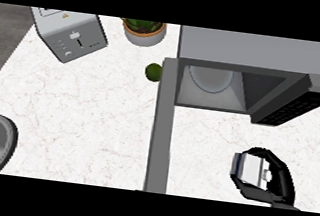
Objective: Pick up the milk, place it into the microwave and close the microwave
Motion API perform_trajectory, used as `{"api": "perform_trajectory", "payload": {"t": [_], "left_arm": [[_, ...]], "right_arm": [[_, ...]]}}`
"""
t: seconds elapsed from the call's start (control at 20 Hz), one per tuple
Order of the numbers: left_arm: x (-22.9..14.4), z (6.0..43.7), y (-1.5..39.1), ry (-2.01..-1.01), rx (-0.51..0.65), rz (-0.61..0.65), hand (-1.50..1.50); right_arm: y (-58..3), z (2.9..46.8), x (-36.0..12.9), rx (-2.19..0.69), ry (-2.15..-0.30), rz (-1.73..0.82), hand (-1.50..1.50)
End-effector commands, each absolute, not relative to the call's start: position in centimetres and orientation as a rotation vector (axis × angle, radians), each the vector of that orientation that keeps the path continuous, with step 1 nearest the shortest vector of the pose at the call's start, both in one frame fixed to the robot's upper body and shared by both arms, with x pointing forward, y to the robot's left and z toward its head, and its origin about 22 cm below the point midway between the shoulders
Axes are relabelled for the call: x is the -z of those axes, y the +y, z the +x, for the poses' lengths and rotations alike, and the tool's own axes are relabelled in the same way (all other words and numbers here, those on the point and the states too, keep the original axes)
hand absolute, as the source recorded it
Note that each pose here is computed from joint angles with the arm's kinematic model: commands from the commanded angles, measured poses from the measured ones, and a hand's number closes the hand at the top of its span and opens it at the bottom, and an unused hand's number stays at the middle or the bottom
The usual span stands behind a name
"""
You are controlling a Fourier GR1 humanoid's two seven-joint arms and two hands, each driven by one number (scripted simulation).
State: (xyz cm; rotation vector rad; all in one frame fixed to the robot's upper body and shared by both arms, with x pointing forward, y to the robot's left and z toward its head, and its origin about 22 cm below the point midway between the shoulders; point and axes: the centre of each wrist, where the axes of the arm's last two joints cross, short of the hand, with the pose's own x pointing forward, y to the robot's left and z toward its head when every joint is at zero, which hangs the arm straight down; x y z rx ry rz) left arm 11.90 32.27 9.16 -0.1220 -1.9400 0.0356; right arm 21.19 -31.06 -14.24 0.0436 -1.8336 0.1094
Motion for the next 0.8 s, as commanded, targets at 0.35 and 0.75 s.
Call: {"api": "perform_trajectory", "payload": {"t": [0.35,0.75], "left_arm": [[-9.4,11.2,31.9,-1.941,-0.024,-0.135,-1.5],[-9.1,12.1,31.8,-1.926,-0.057,-0.137,-1.5]], "right_arm": [[-30.5,23.1,10.9,0.091,-1.989,-0.088,1.5],[-27.5,23.4,4.7,0.068,-2.021,0.105,1.5]]}}
